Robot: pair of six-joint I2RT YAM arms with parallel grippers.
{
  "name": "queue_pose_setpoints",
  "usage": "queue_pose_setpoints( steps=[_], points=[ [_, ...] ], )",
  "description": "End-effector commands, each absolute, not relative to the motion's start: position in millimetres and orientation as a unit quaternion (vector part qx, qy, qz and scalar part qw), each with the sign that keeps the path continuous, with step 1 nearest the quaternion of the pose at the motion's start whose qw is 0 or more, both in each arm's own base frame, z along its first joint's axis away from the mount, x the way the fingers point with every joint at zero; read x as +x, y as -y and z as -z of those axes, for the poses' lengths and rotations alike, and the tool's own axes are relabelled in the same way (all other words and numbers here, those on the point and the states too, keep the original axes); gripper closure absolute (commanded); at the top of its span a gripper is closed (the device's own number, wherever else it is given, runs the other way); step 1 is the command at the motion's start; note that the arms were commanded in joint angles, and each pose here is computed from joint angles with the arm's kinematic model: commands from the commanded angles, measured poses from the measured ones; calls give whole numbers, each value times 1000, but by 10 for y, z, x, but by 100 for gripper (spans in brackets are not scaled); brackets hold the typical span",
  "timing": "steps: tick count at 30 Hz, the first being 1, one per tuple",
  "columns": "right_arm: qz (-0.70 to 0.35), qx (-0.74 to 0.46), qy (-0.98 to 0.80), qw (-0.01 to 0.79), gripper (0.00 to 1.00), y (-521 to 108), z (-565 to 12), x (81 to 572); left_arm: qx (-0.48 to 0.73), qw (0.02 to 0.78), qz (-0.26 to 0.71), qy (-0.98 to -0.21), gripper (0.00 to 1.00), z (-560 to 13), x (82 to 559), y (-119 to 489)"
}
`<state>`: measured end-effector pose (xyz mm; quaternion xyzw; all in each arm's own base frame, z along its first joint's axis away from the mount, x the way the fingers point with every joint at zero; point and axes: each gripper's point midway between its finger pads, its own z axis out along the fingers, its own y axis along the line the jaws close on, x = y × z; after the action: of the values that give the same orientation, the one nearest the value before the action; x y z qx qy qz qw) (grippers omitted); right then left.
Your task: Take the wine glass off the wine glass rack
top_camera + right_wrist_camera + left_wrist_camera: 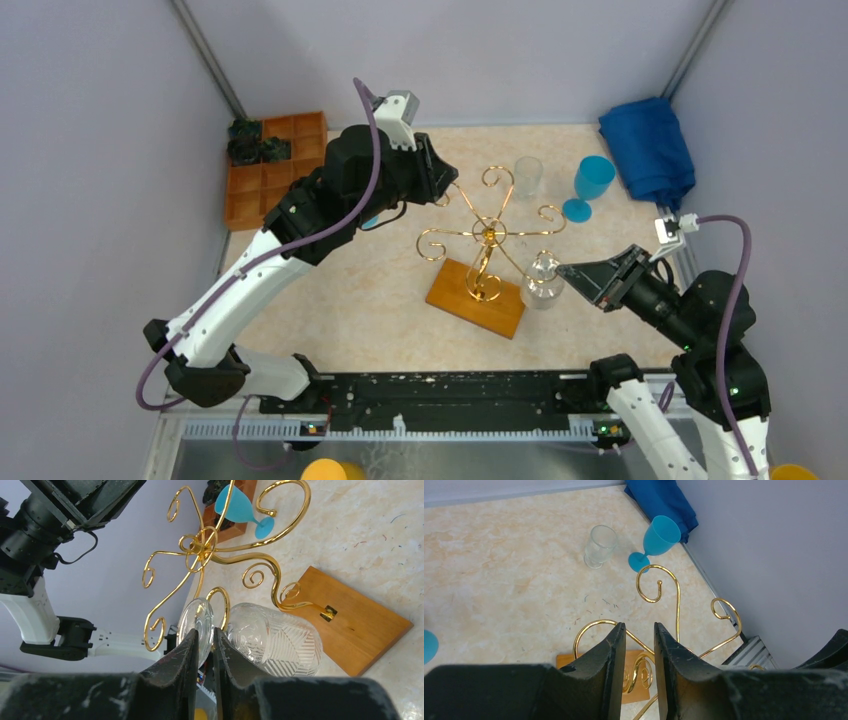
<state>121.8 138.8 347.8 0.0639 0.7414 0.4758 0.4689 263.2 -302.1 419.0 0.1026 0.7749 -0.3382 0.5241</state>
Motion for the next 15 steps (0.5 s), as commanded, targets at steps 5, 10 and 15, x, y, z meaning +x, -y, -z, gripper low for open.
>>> queue_pose_setpoints(
  steps=[5,10,15],
  points=[
    [-493,47,-709,502,89,-1391,-3816,1176,104,529,338,-771,66,-4182,2639,3052],
    [-493,48,-714,494,99,-1400,-3780,1180,105,530,338,-771,66,-4170,2636,3049],
    [-509,55,-713,480,100,-1450,-3765,1213,103,533,334,-770,65,-4174,2641,3025]
  ],
)
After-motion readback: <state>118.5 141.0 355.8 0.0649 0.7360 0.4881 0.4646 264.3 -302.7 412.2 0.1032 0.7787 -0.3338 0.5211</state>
